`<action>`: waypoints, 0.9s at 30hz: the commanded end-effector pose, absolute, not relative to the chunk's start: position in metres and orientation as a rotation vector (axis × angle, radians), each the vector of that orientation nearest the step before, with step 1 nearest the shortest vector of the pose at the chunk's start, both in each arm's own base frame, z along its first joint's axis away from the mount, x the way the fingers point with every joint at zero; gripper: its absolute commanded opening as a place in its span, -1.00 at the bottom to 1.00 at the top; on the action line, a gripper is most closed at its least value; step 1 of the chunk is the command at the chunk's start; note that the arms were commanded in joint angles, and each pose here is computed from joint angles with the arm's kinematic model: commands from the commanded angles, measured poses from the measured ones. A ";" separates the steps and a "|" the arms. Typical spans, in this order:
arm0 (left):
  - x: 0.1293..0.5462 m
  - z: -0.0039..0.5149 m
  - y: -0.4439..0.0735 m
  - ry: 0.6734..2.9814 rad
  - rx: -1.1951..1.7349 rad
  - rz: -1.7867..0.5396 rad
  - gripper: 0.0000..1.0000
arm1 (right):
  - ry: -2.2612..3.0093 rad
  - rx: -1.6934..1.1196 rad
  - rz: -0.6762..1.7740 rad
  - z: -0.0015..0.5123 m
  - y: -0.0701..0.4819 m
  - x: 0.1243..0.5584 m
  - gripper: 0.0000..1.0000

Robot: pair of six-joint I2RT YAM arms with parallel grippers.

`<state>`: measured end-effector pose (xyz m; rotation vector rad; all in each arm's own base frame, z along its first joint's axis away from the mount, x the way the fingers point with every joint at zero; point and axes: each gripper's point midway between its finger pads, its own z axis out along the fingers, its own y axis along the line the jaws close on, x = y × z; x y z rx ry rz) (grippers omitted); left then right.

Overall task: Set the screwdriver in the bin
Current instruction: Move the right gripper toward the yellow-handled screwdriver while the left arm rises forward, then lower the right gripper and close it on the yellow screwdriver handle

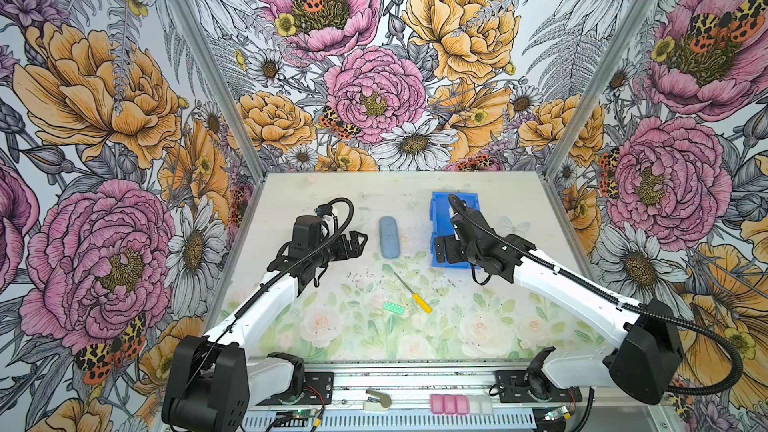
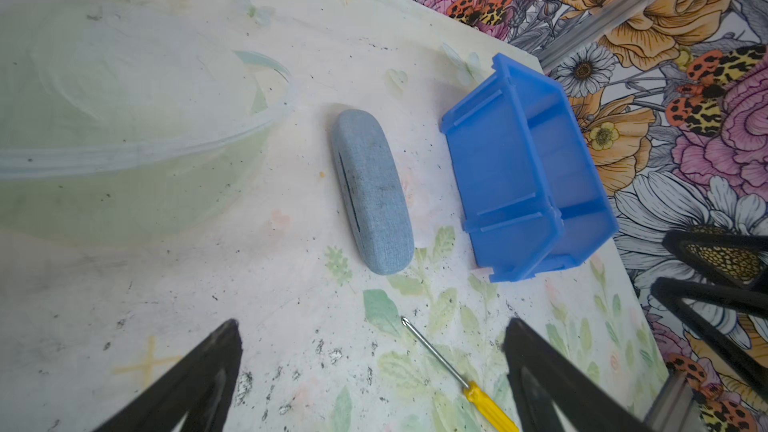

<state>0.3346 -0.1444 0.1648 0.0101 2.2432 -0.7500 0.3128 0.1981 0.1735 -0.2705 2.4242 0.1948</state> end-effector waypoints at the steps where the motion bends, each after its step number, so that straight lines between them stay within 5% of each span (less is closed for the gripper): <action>1: 0.327 0.173 -0.164 2.238 0.077 -0.856 0.97 | 2.460 -0.397 0.251 0.164 0.215 0.299 0.99; 18: 0.305 0.169 -0.176 2.261 0.079 -0.867 0.97 | 2.585 -0.747 0.375 0.098 0.260 0.255 0.92; 27: 0.314 0.170 -0.156 2.251 0.014 -0.799 0.97 | 2.656 -0.845 0.376 0.063 0.262 0.241 0.66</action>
